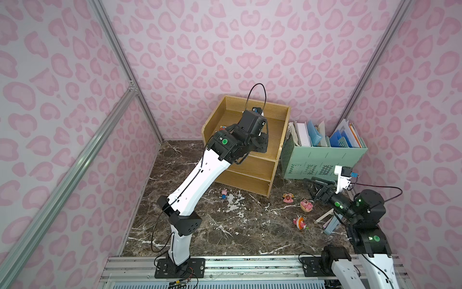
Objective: Organize plastic toys on shelves
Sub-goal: Place the plastic toy on the shelf.
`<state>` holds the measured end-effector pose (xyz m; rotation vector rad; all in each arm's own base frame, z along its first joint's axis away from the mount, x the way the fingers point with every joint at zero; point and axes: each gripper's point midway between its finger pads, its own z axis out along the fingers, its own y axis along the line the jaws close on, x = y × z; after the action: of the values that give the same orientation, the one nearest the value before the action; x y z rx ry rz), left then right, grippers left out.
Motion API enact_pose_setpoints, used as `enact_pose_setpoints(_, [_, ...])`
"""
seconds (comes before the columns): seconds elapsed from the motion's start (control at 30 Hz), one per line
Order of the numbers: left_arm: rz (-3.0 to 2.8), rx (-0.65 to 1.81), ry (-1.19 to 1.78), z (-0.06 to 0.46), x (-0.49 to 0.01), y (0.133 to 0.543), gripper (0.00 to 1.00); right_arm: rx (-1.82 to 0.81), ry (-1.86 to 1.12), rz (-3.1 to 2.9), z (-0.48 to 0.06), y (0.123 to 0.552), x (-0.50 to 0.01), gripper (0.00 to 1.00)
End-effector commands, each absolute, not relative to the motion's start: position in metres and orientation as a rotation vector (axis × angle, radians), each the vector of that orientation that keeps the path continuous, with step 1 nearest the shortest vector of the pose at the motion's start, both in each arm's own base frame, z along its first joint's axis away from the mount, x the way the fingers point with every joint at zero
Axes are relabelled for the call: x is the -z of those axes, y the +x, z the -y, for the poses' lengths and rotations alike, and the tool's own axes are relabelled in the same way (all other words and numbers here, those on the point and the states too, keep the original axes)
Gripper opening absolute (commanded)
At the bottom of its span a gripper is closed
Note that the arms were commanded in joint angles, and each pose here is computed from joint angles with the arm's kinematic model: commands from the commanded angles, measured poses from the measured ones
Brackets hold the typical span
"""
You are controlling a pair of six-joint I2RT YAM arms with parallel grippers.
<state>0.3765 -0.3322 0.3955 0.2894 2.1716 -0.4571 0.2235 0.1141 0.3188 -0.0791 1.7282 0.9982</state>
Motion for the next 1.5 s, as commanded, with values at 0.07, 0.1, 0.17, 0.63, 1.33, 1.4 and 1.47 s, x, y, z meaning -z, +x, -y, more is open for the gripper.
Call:
enact_pose_setpoints(0.07, [-2.177, 0.490, 0.280, 0.332, -0.395, 0.383, 0.27, -0.996, -0.103, -1.703, -0.115, 0.223, -0.324, 0.82])
enact_pose_setpoints(0.1, [-2.182, 0.488, 0.282, 0.332, -0.394, 0.384, 0.27, -0.997, -0.102, -1.704, -0.115, 0.223, -0.324, 0.83])
enact_pose_setpoints(0.17, [-2.200, 0.483, 0.286, 0.332, -0.389, 0.383, 0.27, -0.996, -0.100, -1.705, -0.115, 0.223, -0.323, 0.83])
enact_pose_setpoints(0.63, [-2.255, 0.420, 0.301, 0.325, -0.370, 0.379, 0.27, -0.996, -0.100, -1.705, -0.115, 0.223, -0.322, 0.83])
enact_pose_setpoints(1.33, [-2.091, 0.534, 0.325, 0.301, -0.435, 0.345, 0.51, -0.993, -0.118, -1.699, -0.116, 0.221, -0.322, 0.83])
enact_pose_setpoints(1.4, [-2.034, 0.581, 0.371, 0.297, -0.445, 0.332, 0.60, -0.989, -0.130, -1.693, -0.116, 0.220, -0.322, 0.83])
enact_pose_setpoints(1.47, [-1.941, 0.658, 0.451, 0.294, -0.455, 0.310, 0.71, -0.978, -0.148, -1.685, -0.117, 0.217, -0.323, 0.83])
